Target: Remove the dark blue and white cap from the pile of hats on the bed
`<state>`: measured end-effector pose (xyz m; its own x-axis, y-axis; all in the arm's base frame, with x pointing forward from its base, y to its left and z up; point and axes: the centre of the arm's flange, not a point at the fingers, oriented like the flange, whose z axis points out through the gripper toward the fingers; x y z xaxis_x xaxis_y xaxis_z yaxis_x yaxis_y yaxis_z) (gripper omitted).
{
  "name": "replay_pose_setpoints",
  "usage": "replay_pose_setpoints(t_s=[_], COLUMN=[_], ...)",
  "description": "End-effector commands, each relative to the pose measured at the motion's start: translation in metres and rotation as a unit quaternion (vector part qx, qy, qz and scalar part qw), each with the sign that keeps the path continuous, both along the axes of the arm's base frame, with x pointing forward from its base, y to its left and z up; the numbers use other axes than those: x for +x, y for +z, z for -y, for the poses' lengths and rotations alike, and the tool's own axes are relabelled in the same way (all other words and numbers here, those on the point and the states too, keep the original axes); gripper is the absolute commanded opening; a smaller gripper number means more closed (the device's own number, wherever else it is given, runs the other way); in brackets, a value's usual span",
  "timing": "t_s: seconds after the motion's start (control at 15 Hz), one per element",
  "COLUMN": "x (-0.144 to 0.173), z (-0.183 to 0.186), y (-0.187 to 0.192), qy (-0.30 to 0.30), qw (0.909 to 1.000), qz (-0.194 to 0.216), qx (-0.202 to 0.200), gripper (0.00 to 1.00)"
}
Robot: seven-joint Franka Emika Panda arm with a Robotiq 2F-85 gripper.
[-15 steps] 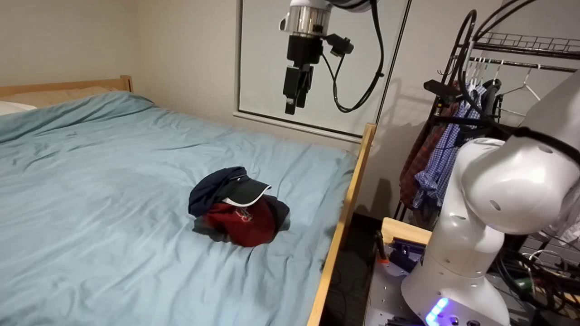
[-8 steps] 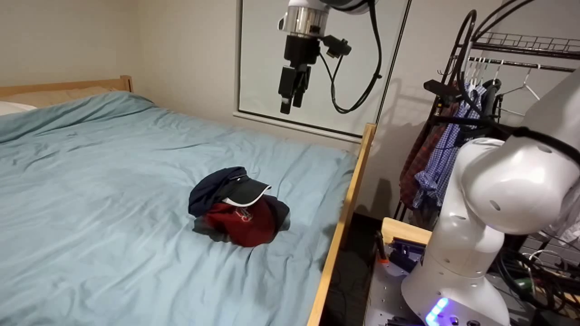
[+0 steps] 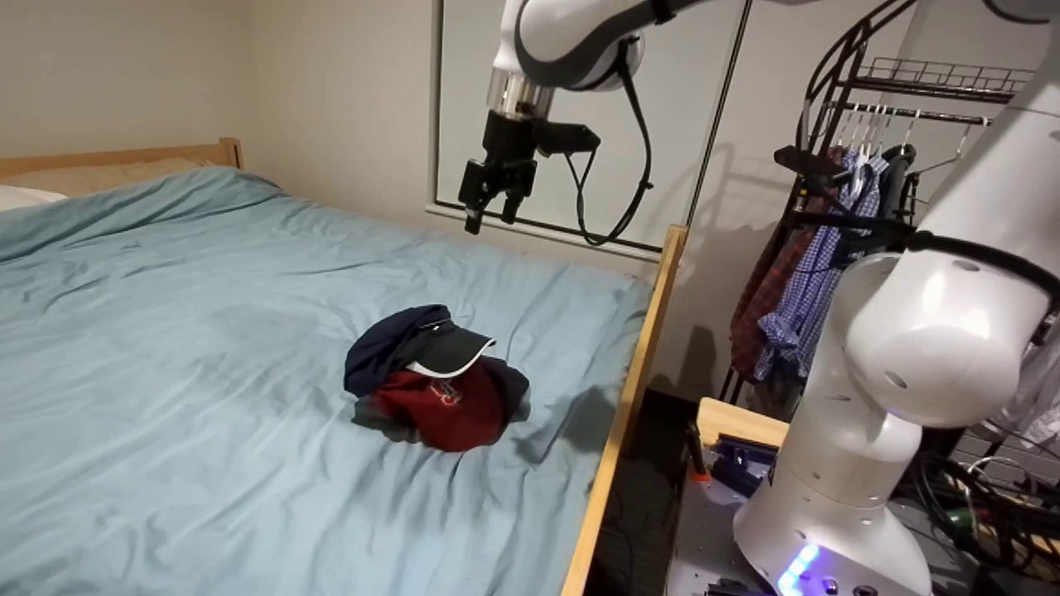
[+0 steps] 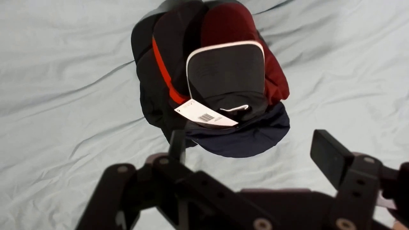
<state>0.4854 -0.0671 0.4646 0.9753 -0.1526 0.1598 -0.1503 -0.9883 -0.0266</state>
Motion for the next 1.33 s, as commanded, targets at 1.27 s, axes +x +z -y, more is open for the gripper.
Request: replay_pose_setpoints(t_s=[1.27], x=[0.122], z=[0.003], y=[-0.113], qy=[-0.141], qw=[0.9854], qz=[0.068], qx=[0.068], gripper=[1.00])
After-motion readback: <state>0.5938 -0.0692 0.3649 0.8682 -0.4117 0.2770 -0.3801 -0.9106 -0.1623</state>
